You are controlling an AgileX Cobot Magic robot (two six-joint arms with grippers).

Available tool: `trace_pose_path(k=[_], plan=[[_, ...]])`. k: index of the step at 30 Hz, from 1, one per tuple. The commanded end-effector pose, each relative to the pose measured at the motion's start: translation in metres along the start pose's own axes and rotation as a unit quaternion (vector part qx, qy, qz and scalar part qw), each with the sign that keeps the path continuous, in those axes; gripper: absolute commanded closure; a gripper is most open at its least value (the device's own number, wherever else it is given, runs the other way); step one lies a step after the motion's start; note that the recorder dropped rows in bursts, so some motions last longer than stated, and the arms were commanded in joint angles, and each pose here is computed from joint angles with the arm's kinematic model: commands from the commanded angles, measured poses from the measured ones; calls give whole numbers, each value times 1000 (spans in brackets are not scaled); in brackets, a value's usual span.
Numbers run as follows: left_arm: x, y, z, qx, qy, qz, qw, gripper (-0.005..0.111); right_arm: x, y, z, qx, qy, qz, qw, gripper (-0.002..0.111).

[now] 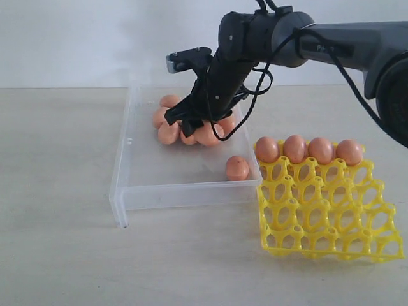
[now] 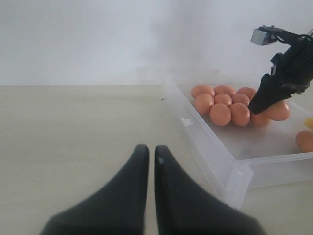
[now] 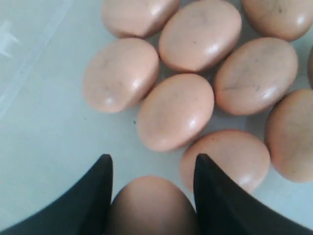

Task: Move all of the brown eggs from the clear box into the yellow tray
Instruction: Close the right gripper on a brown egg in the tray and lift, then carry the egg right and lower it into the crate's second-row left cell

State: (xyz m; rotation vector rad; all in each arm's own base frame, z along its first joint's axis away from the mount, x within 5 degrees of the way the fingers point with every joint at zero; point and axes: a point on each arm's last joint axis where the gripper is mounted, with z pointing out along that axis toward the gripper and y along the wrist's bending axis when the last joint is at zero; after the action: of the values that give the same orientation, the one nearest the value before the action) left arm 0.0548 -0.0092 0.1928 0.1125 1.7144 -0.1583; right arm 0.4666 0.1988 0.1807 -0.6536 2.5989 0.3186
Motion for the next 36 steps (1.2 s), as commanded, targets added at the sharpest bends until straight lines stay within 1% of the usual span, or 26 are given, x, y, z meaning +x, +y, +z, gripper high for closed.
trace_pose_path(k=[1, 5, 9, 12, 13, 15, 18, 22, 24, 26, 29, 30, 34, 36], plan=[[1, 0, 0, -1, 0, 0, 1000, 103, -17, 3, -36, 6, -64, -5, 998, 108], [1, 0, 0, -1, 0, 0, 1000, 103, -18, 5, -56, 16, -106, -7, 994, 108], [1, 0, 0, -1, 0, 0, 1000, 103, -3, 9, -60, 4, -127, -7, 992, 108], [1, 0, 0, -1, 0, 0, 1000, 103, 11, 13, -66, -11, -185, 25, 982, 108], [1, 0, 0, -1, 0, 0, 1000, 103, 19, 13, -69, -15, -205, 45, 977, 108], [1, 0, 0, -1, 0, 0, 1000, 103, 31, 10, -74, -6, -237, 78, 968, 108], [1, 0, 0, -1, 0, 0, 1000, 103, 59, -1, -84, 21, -246, 102, 964, 108], [1, 0, 0, -1, 0, 0, 1000, 103, 88, -32, -110, 55, -253, 142, 955, 108], [1, 0, 0, -1, 0, 0, 1000, 103, 97, -47, -126, 60, -257, 145, 954, 108], [1, 0, 0, -1, 0, 0, 1000, 103, 102, -56, -140, 45, -253, 126, 958, 108], [1, 0, 0, -1, 0, 0, 1000, 103, 113, -65, -152, -6, -235, 97, 967, 108], [1, 0, 0, -1, 0, 0, 1000, 103, 118, -69, -154, -18, -231, 99, 968, 108], [1, 0, 0, -1, 0, 0, 1000, 103, 140, -84, -153, -51, -253, 116, 959, 108], [1, 0, 0, -1, 0, 0, 1000, 103, 151, -83, -153, -103, -285, 111, 947, 108]])
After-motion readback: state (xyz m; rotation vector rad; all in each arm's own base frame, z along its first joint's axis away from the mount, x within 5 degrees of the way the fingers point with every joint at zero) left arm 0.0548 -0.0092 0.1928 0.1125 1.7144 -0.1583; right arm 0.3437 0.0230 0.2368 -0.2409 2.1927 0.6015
